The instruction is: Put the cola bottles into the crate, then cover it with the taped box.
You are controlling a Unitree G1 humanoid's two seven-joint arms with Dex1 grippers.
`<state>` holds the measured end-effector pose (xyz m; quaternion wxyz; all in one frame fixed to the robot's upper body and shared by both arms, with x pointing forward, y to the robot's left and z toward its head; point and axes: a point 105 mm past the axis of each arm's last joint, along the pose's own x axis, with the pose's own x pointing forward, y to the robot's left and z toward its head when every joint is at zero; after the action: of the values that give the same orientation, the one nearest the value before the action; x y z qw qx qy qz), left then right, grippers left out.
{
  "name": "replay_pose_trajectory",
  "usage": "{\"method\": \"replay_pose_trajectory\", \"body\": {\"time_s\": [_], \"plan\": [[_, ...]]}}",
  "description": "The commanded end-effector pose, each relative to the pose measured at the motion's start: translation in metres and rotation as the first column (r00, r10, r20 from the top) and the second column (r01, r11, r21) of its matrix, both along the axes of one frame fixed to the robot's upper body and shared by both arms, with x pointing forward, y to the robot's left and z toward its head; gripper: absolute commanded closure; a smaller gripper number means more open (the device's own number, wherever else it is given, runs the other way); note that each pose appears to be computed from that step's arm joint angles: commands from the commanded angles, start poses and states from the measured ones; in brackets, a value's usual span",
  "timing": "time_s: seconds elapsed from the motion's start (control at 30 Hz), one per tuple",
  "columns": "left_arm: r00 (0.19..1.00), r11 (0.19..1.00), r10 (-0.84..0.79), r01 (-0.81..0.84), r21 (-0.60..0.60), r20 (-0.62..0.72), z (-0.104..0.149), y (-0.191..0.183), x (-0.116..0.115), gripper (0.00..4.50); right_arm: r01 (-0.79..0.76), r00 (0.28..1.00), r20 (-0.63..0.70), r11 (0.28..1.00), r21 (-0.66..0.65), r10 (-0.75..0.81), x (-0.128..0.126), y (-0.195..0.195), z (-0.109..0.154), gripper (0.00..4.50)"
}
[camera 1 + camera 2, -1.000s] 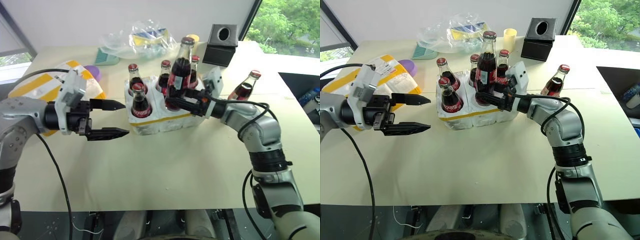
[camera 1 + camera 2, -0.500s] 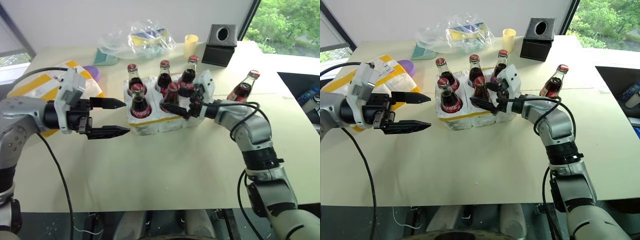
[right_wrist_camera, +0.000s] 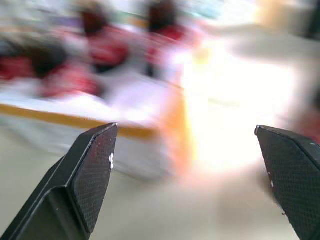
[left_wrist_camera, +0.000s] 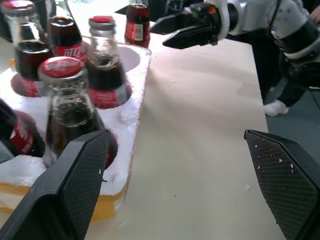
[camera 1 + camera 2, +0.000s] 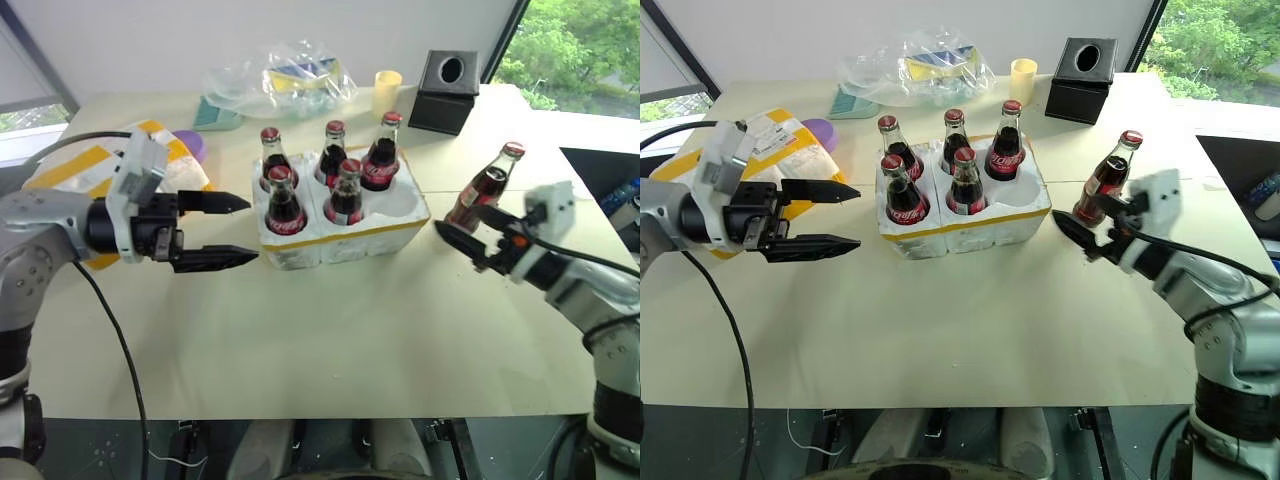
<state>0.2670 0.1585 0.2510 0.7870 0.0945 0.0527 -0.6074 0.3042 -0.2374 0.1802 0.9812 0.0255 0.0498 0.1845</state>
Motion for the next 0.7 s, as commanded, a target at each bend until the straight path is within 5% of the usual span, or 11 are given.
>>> {"method": "replay_pose_trajectory", "body": {"time_s": [0.03, 0.7], "plan": [[0.999, 1.000, -0.027, 0.027, 0.001, 0.036, 0.007, -0.005, 0.001, 0.00, 0.178, 0.981, 0.067, 0.983, 0.045, -0.181, 0.005, -0.026, 0.012, 0.01], [0.997, 0.998, -0.061, 0.061, 0.002, 0.052, 0.012, -0.010, -0.004, 0.00, 0.238, 0.966, 0.099, 0.971, 0.027, -0.240, 0.071, -0.035, 0.002, 0.01]]}}
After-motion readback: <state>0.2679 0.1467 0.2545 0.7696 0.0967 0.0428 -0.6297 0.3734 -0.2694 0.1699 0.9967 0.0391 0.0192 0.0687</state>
